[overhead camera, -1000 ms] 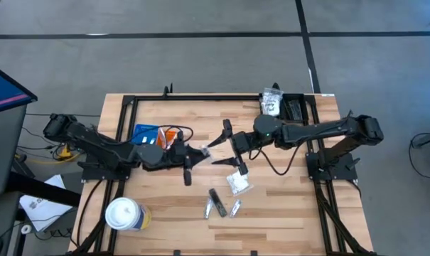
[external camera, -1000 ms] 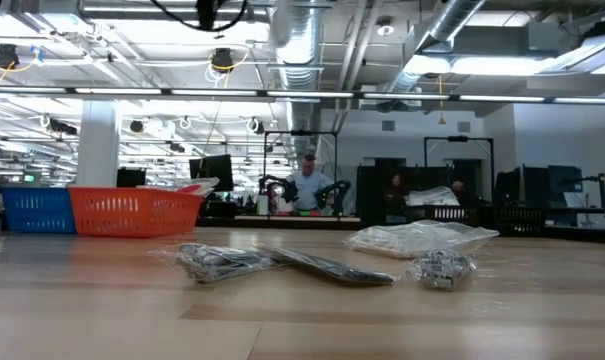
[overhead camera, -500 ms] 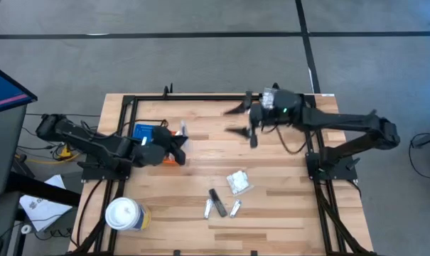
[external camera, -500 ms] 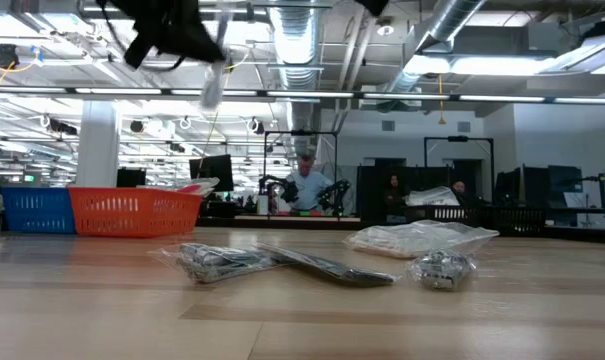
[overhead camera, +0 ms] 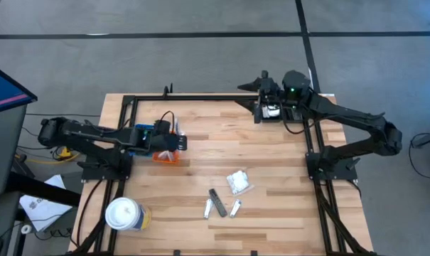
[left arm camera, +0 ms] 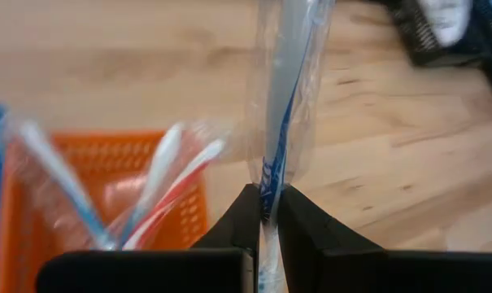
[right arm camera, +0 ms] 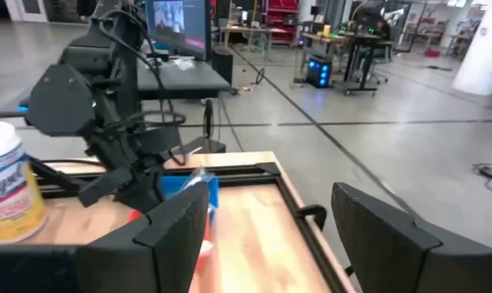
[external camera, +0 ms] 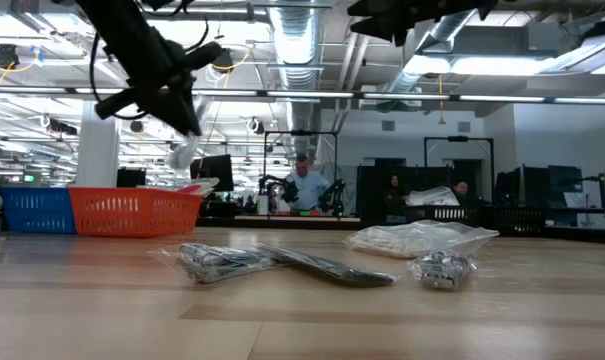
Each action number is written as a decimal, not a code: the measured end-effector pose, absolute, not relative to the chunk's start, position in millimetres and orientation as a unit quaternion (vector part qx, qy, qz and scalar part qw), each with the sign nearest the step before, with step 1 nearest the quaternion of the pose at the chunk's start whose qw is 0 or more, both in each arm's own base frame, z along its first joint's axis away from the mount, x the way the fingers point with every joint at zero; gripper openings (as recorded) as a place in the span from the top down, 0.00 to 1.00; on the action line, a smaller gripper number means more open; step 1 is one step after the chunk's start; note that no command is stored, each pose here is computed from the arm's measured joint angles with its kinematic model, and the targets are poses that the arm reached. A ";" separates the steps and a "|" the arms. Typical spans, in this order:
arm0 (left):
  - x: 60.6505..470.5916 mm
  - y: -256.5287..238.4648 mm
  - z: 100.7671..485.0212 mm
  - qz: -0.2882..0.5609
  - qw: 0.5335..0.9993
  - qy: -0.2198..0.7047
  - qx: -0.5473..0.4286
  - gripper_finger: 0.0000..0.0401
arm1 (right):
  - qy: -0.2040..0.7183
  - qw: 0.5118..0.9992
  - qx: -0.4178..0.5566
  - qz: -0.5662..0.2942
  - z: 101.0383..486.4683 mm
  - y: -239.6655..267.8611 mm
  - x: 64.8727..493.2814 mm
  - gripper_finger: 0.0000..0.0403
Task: Pick & Place Travel size toiletries
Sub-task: Put the dark blue toothbrush into the orange bin
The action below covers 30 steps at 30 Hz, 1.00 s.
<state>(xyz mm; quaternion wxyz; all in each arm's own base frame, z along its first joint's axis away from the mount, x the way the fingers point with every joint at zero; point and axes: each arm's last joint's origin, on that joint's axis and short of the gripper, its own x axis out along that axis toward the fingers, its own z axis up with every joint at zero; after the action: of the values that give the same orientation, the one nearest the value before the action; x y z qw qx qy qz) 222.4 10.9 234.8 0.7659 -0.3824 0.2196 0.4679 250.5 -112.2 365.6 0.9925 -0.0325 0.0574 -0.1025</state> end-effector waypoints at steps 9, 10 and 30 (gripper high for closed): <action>205.9 6.2 222.8 0.522 0.684 0.265 -0.435 0.96 | 0.038 0.992 -0.063 -0.103 370.0 -112.6 250.7 0.37; 205.7 6.3 222.7 0.524 0.684 0.263 -0.433 0.96 | 0.032 0.992 -0.066 -0.104 371.3 -112.7 250.8 0.37; 221.2 4.4 192.7 0.567 0.662 0.300 -0.388 0.95 | 0.018 0.994 -0.082 -0.066 373.6 -93.2 258.7 0.37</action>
<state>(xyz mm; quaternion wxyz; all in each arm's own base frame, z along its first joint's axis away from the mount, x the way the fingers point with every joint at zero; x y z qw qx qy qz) 221.2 4.4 192.7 0.6618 -0.3875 0.3003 0.5672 258.7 -93.2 373.6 0.9943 -0.0819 0.0185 -0.0660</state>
